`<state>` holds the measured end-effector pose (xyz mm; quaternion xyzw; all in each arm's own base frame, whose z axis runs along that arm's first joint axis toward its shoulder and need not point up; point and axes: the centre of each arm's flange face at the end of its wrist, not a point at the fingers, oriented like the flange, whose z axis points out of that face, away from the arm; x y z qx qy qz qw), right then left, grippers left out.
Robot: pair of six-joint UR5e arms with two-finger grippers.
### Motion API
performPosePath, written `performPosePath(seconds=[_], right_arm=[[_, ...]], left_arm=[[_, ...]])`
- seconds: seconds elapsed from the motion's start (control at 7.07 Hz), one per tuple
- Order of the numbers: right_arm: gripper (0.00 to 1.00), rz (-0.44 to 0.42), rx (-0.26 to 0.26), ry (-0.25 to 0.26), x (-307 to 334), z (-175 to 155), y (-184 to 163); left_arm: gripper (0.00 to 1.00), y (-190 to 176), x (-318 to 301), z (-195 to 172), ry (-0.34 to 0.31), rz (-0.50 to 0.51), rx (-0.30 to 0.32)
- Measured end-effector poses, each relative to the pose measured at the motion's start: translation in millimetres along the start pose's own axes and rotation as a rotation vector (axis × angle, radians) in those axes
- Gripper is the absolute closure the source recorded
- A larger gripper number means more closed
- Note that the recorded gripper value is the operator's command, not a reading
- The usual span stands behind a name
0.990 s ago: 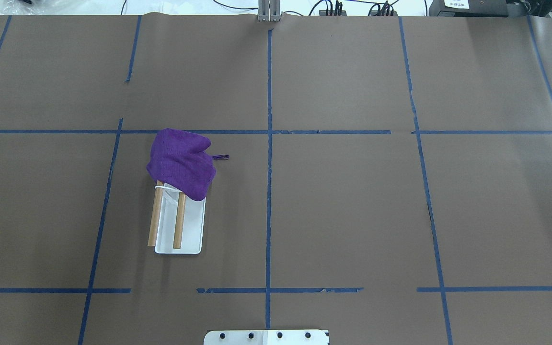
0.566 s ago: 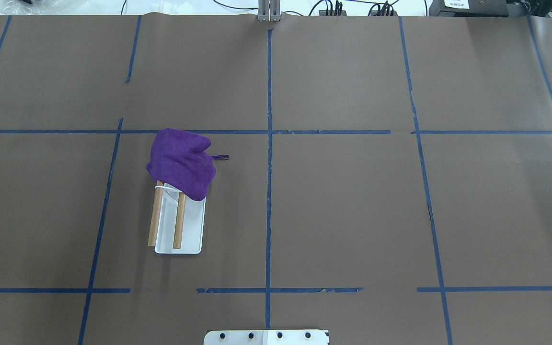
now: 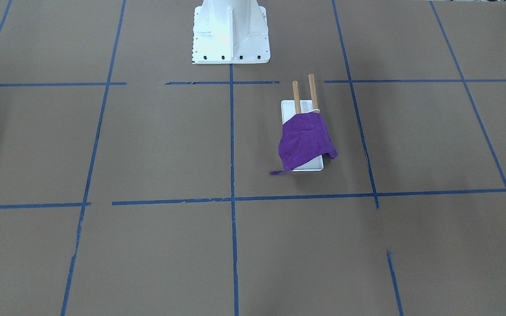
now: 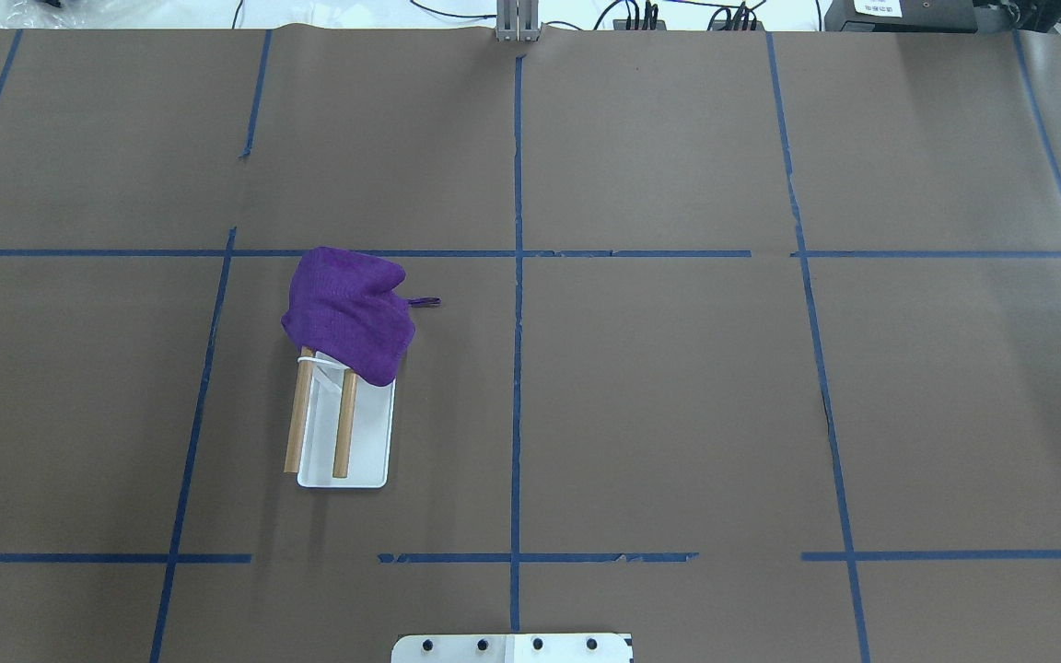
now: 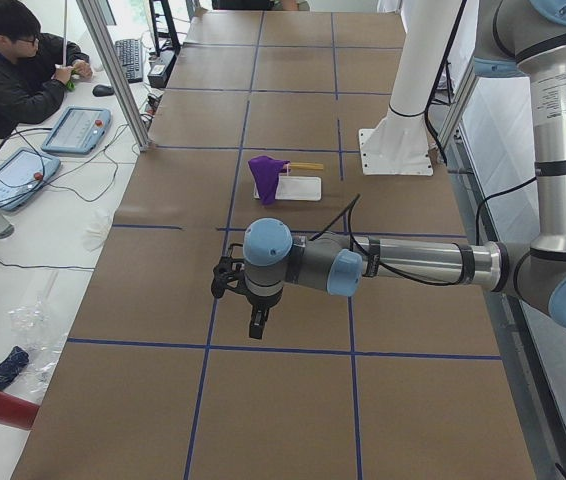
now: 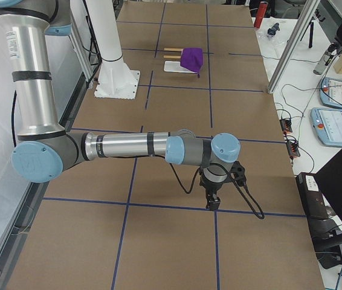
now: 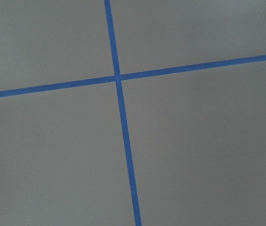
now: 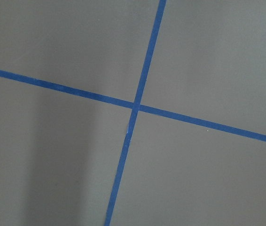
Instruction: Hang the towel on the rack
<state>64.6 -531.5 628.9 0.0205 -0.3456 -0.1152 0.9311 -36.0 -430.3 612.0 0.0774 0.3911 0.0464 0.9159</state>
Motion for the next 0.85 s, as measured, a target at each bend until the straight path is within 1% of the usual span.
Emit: performPosePath(seconds=[0.85], right_arm=[[0.00, -0.002, 0.002, -0.001, -0.2, -0.4, -1.1]], left_arm=[[0.00, -1.2, 1.2, -1.3, -0.005, 0.002, 0.004]])
